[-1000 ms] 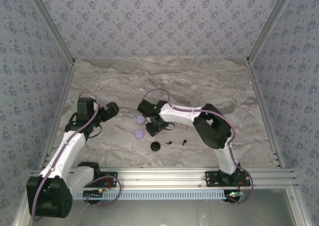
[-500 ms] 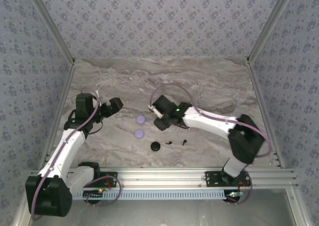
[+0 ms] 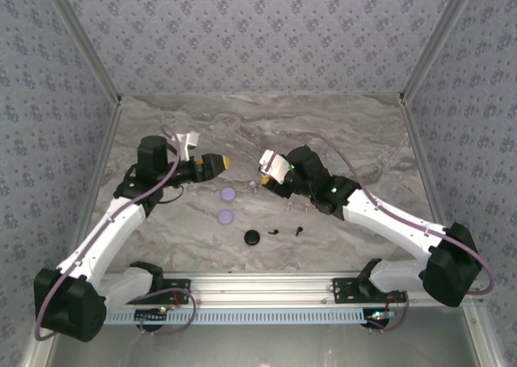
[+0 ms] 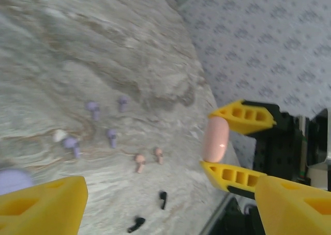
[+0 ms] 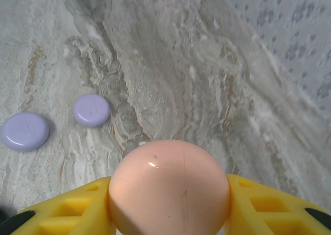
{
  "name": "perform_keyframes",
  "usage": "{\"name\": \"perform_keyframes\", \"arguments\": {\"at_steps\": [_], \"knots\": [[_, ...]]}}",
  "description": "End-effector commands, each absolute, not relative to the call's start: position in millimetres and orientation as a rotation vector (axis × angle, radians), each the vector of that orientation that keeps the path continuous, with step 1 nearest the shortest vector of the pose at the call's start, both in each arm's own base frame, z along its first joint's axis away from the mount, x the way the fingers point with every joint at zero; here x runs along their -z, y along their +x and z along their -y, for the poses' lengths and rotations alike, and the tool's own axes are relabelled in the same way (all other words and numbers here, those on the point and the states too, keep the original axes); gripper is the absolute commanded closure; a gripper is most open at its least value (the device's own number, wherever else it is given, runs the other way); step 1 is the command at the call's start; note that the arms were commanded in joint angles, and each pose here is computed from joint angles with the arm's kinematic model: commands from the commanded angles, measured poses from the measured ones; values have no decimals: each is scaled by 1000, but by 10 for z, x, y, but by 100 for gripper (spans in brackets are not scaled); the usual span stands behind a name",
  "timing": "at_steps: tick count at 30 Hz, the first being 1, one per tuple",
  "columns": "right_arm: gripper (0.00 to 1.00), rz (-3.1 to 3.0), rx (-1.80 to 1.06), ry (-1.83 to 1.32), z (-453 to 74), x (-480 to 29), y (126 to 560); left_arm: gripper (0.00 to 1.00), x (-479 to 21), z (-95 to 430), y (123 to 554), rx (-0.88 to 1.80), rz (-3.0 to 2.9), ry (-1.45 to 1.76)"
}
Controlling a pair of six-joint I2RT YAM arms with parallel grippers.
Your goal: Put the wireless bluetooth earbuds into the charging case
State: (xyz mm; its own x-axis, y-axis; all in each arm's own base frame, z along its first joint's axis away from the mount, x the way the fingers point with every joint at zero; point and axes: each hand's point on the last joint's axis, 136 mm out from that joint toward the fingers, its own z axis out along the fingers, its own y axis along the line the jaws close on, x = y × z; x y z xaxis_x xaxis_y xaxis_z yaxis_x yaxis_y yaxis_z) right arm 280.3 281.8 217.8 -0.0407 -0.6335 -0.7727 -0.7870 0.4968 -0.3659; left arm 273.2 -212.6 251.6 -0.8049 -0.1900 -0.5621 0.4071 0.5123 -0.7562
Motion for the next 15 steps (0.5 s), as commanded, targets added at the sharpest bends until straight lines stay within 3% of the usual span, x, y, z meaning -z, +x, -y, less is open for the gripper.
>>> {"name": "perform_keyframes", "arguments": {"at_steps": [1, 15], "knots": [[51, -1592, -184, -1256, -2870, -2454, 2761, 21, -2692, 2410, 2641, 1374, -2110, 326], [50, -1566, -178, -1292, -2896, -2508, 2739, 37, -2661, 2993, 2679, 1484, -2101, 378]]}}
